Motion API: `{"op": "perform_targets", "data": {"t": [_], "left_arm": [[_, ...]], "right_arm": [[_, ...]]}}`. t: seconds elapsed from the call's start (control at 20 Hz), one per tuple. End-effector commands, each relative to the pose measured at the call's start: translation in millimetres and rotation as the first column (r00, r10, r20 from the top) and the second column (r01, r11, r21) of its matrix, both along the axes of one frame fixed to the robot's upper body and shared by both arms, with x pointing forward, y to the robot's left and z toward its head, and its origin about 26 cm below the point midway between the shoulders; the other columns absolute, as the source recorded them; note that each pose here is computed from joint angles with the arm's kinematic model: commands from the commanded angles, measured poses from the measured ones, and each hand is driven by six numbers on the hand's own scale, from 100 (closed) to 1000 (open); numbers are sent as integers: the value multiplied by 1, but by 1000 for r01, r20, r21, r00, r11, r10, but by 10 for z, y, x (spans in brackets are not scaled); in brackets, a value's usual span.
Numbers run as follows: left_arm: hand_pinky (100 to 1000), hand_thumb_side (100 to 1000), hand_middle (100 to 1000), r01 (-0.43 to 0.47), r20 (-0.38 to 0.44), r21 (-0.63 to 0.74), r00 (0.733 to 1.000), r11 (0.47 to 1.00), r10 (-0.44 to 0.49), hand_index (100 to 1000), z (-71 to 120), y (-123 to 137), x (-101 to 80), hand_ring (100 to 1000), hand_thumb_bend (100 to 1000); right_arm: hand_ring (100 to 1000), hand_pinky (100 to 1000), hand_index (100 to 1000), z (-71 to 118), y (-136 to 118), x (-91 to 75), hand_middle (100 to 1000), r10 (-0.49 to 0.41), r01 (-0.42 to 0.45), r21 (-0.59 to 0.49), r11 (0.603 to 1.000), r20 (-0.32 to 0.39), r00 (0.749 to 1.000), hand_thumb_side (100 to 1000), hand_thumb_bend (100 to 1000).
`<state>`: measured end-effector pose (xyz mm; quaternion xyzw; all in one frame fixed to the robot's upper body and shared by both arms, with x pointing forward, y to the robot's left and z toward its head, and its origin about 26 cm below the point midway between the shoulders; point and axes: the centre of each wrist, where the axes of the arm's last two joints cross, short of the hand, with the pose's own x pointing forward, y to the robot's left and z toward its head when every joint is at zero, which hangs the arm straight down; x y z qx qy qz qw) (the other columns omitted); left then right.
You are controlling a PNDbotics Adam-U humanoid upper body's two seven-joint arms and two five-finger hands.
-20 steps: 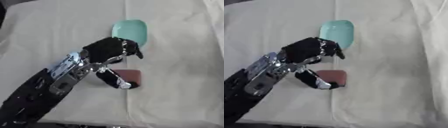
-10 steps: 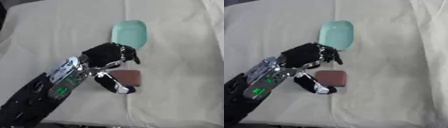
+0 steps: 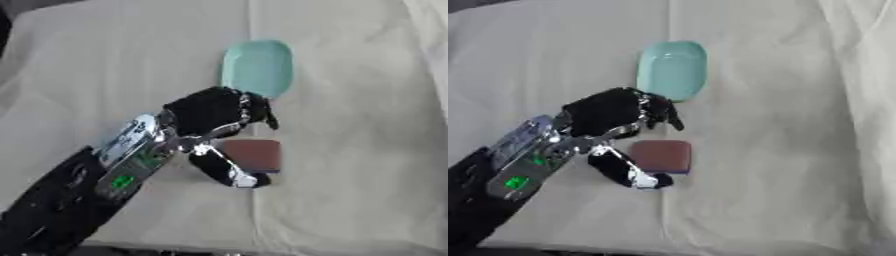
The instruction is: Pick up objects on the table and place them in the box.
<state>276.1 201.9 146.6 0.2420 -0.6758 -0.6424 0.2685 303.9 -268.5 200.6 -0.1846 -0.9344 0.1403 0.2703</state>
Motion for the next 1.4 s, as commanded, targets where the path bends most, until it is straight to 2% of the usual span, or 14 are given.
{"op": "perform_targets", "data": {"t": [0.05, 0.35, 0.4, 0.45, 0.5, 0.6, 1.4], "left_arm": [[454, 608, 658, -10, -1, 29, 1000, 1000, 10, 770, 40, 52, -10, 508, 442], [449, 609, 636, -34, 6, 64, 999, 997, 33, 770, 74, 106, 5, 521, 459], [409, 605, 609, -38, 10, 71, 999, 997, 38, 771, 84, 119, 10, 526, 470], [394, 583, 599, -43, 14, 78, 999, 996, 42, 771, 95, 132, 14, 527, 428], [382, 605, 592, -47, 18, 84, 999, 995, 46, 772, 103, 142, 17, 529, 473], [357, 613, 585, -52, 21, 90, 999, 995, 50, 776, 113, 156, 21, 534, 463], [374, 630, 600, -71, 15, 121, 997, 990, 70, 782, 125, 198, 25, 546, 458]], "right_arm": [[592, 369, 805, 84, -13, -27, 814, 3, -2, -16, 1000, 30, 1000, 500, 100], [592, 370, 805, 93, -11, -24, 814, 6, -5, -17, 1000, 32, 999, 499, 100], [592, 370, 805, 94, -10, -24, 814, 6, -5, -17, 1000, 33, 999, 499, 100], [592, 370, 805, 95, -10, -24, 814, 6, -6, -17, 1000, 33, 999, 502, 100], [592, 370, 805, 96, -9, -24, 814, 7, -6, -17, 1000, 33, 999, 499, 100], [592, 370, 805, 96, -9, -23, 814, 7, -7, -18, 1000, 33, 999, 498, 100], [592, 370, 804, 105, -10, -22, 814, 12, -11, -23, 1000, 36, 999, 499, 100]]}}
